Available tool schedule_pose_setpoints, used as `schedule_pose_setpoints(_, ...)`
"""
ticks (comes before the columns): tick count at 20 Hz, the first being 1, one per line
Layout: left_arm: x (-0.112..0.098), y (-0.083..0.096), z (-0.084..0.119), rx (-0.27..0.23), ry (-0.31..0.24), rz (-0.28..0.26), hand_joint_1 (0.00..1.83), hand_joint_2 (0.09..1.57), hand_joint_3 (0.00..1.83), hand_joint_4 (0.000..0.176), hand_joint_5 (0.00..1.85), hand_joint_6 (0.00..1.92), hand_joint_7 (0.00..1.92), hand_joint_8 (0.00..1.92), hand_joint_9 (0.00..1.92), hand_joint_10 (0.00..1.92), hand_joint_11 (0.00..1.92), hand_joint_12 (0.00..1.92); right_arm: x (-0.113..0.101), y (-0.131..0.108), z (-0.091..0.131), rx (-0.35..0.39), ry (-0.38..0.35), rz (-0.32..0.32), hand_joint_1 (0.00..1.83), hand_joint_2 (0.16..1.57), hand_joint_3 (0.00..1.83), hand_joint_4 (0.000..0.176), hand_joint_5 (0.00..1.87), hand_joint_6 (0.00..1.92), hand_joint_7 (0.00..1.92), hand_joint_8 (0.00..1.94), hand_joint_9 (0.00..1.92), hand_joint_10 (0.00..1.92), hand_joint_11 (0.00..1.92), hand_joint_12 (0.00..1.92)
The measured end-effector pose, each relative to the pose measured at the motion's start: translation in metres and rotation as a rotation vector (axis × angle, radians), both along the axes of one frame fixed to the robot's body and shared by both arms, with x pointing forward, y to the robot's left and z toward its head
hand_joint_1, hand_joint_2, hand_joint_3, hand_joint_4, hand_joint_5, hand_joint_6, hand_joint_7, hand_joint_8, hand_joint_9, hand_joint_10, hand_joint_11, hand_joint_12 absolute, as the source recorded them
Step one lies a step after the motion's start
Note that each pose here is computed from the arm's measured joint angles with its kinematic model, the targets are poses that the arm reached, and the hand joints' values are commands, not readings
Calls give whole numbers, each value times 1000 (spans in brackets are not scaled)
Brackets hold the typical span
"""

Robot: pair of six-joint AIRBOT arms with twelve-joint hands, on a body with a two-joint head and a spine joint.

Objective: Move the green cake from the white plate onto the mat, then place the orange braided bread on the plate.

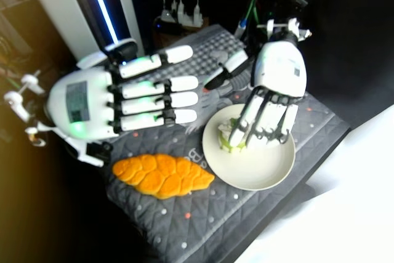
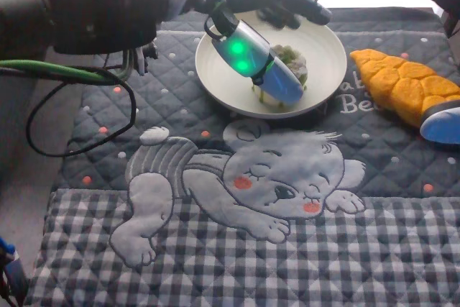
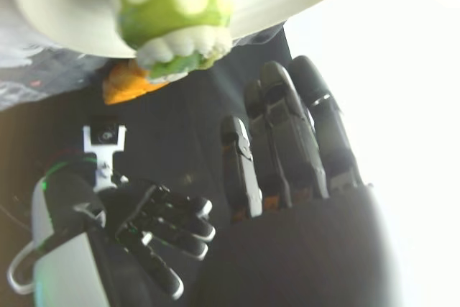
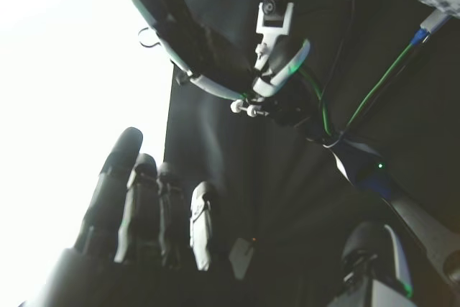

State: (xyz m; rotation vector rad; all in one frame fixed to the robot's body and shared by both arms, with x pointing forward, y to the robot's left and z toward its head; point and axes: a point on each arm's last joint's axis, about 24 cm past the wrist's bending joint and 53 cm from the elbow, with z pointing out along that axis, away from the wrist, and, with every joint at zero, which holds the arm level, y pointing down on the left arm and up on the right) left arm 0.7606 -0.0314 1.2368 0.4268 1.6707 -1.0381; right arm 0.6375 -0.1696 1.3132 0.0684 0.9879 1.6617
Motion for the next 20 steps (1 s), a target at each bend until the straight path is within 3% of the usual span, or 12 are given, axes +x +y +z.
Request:
schedule_pose_setpoints(1,1,-1,-2,12,-4,5,508,693,0,141,450,3,657,5,814,47,437,1135,-1,1,0,0,-1,4,255,743,1,176,0,0,44,2,67,4,0,777)
schedule_pose_setpoints(3,5,-1,-6,36,-12,21,503,700,2,139,459,4,643,4,758,11,331,1201,-1,4,-1,0,0,10,245,749,0,176,0,0,69,1,85,4,0,685)
schedule_pose_setpoints(4,7,0,-8,55,-20,31,510,700,1,168,445,0,627,0,733,2,265,1234,-2,5,-2,0,0,12,238,750,1,176,0,0,75,3,89,4,0,668)
schedule_pose_setpoints(6,10,1,-10,65,-21,45,467,686,0,176,428,0,603,0,688,0,180,1300,-2,4,-1,2,-1,12,233,763,1,176,0,0,93,1,108,4,0,749)
schedule_pose_setpoints(9,13,3,-13,71,-17,57,495,684,0,176,441,7,633,15,690,6,158,1314,-2,5,-1,4,0,14,277,761,0,176,0,0,76,0,88,0,0,805)
schedule_pose_setpoints(11,14,4,-17,81,-17,60,505,681,0,176,437,0,563,1,594,0,158,1152,-3,5,-1,3,-1,16,288,754,0,176,0,0,101,7,116,10,0,836)
schedule_pose_setpoints(14,13,0,-22,92,-16,57,478,691,4,176,409,0,600,14,613,10,104,1228,-3,5,-1,5,-1,15,290,782,8,176,0,0,116,8,130,12,0,837)
schedule_pose_setpoints(15,12,-4,-24,94,-13,52,477,698,3,176,407,0,602,6,606,5,124,1180,-3,5,-1,5,-1,15,289,806,7,168,0,0,133,6,138,10,0,759)
schedule_pose_setpoints(17,10,-8,-29,98,-7,45,468,701,3,176,397,0,552,0,539,0,109,1158,-3,5,-1,7,-1,16,273,792,0,176,0,0,134,2,101,0,0,766)
schedule_pose_setpoints(20,10,-8,-32,102,-4,45,522,700,0,176,415,1,533,0,514,0,14,1294,-3,6,-1,7,-1,17,251,809,6,176,0,0,134,1,95,1,0,776)
